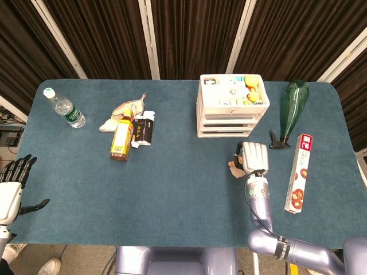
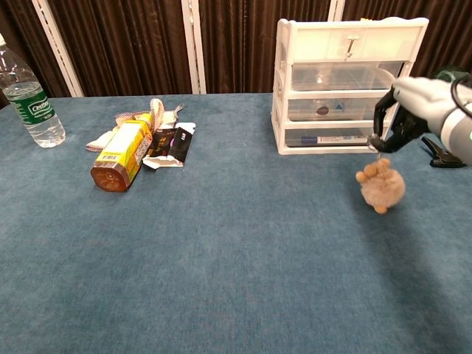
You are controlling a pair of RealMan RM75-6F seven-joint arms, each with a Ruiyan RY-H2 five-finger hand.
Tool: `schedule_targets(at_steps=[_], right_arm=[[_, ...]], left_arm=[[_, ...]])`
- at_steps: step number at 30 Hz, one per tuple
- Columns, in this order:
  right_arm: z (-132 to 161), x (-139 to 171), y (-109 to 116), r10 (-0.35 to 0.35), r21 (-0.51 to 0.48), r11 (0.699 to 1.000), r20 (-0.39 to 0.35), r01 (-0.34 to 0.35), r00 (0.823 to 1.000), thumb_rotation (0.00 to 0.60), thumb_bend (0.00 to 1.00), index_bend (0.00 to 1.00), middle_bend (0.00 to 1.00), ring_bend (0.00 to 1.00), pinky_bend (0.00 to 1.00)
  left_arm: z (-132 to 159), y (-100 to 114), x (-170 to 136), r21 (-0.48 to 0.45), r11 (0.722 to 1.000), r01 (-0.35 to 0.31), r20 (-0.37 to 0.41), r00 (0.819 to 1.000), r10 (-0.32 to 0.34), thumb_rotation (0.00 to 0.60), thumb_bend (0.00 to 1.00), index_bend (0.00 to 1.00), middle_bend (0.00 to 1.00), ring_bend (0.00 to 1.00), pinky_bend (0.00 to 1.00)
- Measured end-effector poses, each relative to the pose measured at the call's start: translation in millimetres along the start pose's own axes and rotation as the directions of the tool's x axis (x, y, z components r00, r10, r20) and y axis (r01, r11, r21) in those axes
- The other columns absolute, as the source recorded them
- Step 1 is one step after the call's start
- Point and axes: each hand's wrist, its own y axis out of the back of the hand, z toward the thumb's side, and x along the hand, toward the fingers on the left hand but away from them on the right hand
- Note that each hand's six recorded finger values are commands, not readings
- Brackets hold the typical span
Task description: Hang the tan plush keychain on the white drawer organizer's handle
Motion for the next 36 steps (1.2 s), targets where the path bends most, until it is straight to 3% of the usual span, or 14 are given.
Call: schedule_targets(at_steps=[7, 14, 36], right_arm=[[7, 1, 48, -0.122, -0.005, 0.993, -0.008, 0.122, 0.993, 0.6, 0.37, 0.6, 1.0, 1.0, 1.0], [13, -3, 75, -0.201, -0.006, 0.98, 0.006, 0.201, 0.98, 0.6, 0.37, 0.6, 1.0, 1.0, 1.0], [44, -30, 85, -0.245, 0.014, 0.97, 0.027, 0.244, 0.969, 0.6, 0.37, 0.6, 1.0, 1.0, 1.0]], left_arm=[[1, 0, -1, -0.001, 1.0, -0.005, 0.006, 1.0, 0.005, 0.6, 0.02, 0.0, 0.0, 0.0, 0.0], [2, -1, -1, -0.003, 1.0, -0.002, 0.011, 1.0, 0.002, 0.6, 0.02, 0.0, 0.0, 0.0, 0.0], [-1, -1, 0, -0.023, 1.0, 0.014, -0.003, 1.0, -0.014, 0.6, 0.02, 0.0, 0.0, 0.0, 0.0]])
